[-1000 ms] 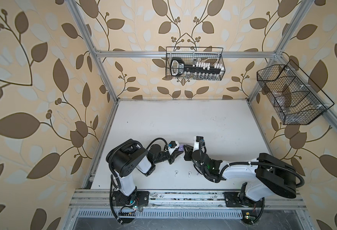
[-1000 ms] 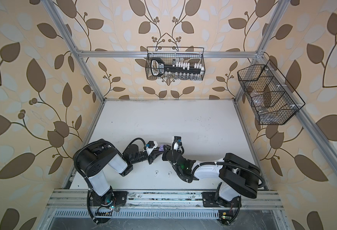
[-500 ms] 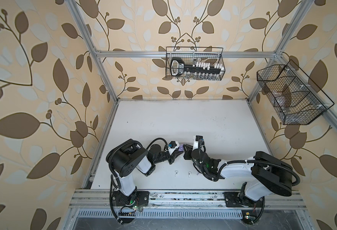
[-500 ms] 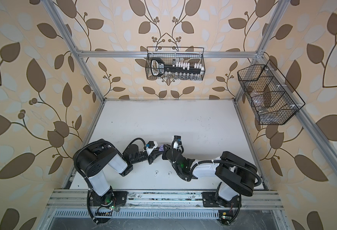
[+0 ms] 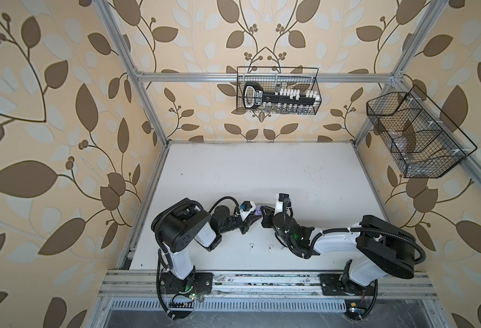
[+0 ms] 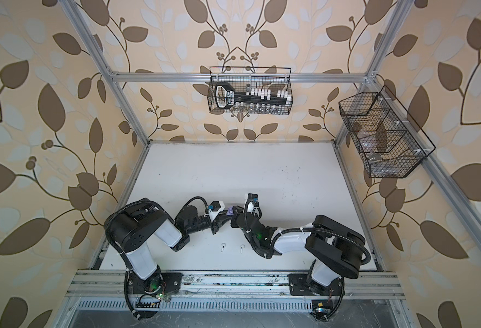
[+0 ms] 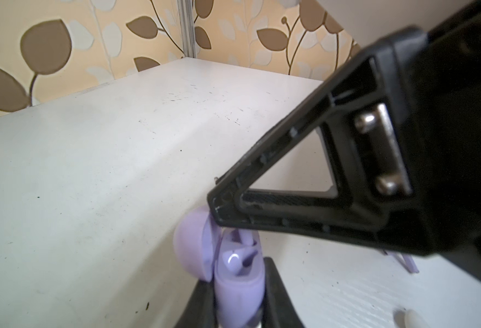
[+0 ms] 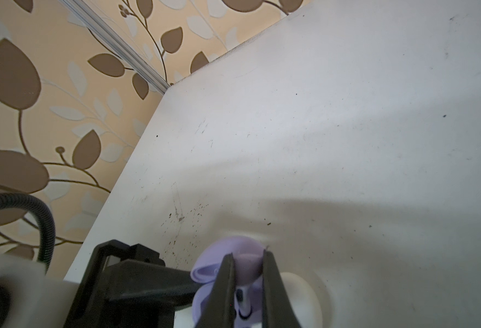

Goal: Insert wireless bluetooth earbuds into charging case
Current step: Insert the wireless bluetooth earbud into the charging case.

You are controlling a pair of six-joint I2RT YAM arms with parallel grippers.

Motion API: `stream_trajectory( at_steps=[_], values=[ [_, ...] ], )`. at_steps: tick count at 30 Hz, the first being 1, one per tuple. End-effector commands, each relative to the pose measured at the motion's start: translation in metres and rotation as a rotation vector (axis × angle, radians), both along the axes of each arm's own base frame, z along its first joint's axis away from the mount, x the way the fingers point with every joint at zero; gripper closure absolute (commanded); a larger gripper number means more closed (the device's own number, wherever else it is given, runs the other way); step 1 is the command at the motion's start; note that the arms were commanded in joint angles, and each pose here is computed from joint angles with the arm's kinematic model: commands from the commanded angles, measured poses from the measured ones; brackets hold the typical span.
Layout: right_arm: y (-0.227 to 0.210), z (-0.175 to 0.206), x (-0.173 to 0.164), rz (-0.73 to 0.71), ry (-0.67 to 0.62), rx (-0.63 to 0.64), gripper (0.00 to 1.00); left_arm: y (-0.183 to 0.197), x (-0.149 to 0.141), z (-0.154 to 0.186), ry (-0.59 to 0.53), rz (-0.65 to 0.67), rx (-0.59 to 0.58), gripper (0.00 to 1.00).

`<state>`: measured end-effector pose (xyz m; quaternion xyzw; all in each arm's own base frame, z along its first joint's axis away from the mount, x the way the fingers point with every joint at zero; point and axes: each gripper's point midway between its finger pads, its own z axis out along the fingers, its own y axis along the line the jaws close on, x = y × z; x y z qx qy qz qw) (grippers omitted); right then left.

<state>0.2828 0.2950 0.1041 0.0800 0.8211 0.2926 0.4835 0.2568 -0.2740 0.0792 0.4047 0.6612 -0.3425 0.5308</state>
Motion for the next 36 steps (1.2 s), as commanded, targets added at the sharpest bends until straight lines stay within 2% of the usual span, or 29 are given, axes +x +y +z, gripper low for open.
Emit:
stream_trajectory(
  at_steps=[1,27,36],
  values=[
    [0.002,-0.004,-0.003,0.001,0.002,0.011,0.9,-0.002,0.006,0.029,-0.087,0.0,-0.061,0.87],
    [-0.003,-0.018,-0.018,0.006,0.034,0.01,0.89,0.004,0.012,0.032,-0.07,0.026,-0.079,0.87],
    [-0.001,-0.02,-0.019,0.02,0.047,0.016,0.82,0.004,0.011,0.033,-0.071,0.021,-0.081,0.87]
  ],
)
